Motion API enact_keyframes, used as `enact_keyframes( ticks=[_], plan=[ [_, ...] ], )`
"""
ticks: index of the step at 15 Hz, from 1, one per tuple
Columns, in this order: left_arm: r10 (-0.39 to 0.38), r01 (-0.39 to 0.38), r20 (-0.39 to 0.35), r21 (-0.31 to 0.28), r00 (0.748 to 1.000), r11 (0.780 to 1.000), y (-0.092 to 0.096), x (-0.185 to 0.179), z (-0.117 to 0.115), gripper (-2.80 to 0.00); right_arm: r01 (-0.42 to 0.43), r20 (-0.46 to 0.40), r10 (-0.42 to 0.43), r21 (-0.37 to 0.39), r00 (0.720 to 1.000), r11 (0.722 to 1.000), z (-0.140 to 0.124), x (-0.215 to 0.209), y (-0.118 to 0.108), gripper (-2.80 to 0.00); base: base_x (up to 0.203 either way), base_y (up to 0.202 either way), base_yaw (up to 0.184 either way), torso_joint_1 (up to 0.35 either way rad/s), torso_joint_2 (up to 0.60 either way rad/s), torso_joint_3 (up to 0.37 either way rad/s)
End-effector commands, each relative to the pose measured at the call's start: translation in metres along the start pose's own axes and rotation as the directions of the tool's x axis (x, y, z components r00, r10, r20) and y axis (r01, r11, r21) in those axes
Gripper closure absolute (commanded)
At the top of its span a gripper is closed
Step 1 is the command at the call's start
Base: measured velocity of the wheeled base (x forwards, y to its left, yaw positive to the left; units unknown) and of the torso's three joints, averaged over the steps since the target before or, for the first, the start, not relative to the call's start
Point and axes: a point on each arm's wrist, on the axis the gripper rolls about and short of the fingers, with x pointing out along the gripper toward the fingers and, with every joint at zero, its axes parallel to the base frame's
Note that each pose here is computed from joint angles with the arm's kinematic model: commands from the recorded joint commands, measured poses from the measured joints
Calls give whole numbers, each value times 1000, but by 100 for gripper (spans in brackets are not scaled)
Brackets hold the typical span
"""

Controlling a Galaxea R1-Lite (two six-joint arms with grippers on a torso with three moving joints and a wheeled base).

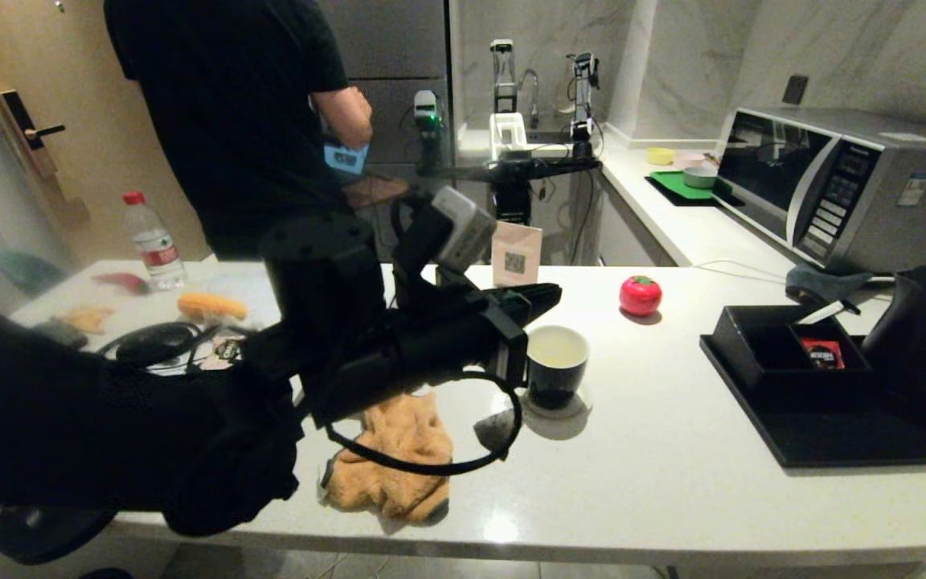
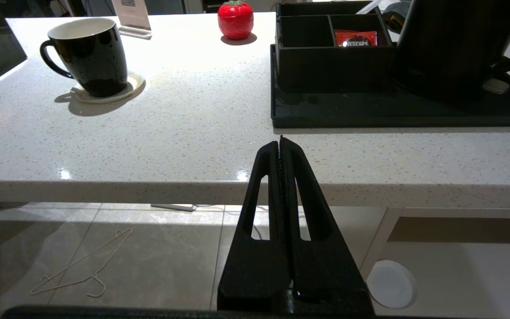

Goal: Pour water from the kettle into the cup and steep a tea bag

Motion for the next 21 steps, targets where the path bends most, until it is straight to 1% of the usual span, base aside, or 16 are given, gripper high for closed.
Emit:
enact_keyframes(
  ticks=[1, 3, 6, 9, 13, 16, 18, 21],
  plan=[
    [15, -15, -5, -1, 1000, 1000, 11, 6, -5, 0, 0, 1, 0, 0, 1000, 1000, 0, 0, 0, 0, 0, 0, 0, 0, 0, 0],
    [25, -25, -11, -4, 1000, 1000, 15, 8, -8, 0, 0, 1, 0, 0, 1000, 1000, 0, 0, 0, 0, 0, 0, 0, 0, 0, 0],
    [30, -30, 1, 0, 1000, 1000, 22, 21, -6, 0, 1, 0, -1, 0, 1000, 1000, 0, 0, 0, 0, 0, 0, 0, 0, 0, 0],
    [32, -32, -30, -10, 999, 999, 26, 31, -3, 0, 2, -5, -2, 0, 1000, 1000, 0, 0, 0, 0, 0, 0, 0, 0, 0, 0],
    [51, -51, -36, -10, 998, 999, 41, 51, 1, 0, 1, 1, -1, 1, 1000, 1000, 0, 0, 0, 0, 0, 0, 0, 0, 0, 0],
    [55, -56, -51, -14, 997, 998, 49, 66, -8, 0, 1, 1, -1, 0, 1000, 1000, 0, 0, 0, 0, 0, 0, 0, 0, 0, 0],
    [56, -58, -65, -19, 996, 998, 53, 75, -19, 0, 1, 1, -1, 0, 1000, 1000, 0, 0, 0, 0, 0, 0, 0, 0, 0, 0],
    [59, -60, -66, -19, 996, 998, 58, 90, -26, 0, 1, 1, -1, 0, 1000, 1000, 0, 0, 0, 0, 0, 0, 0, 0, 0, 0]
  ],
)
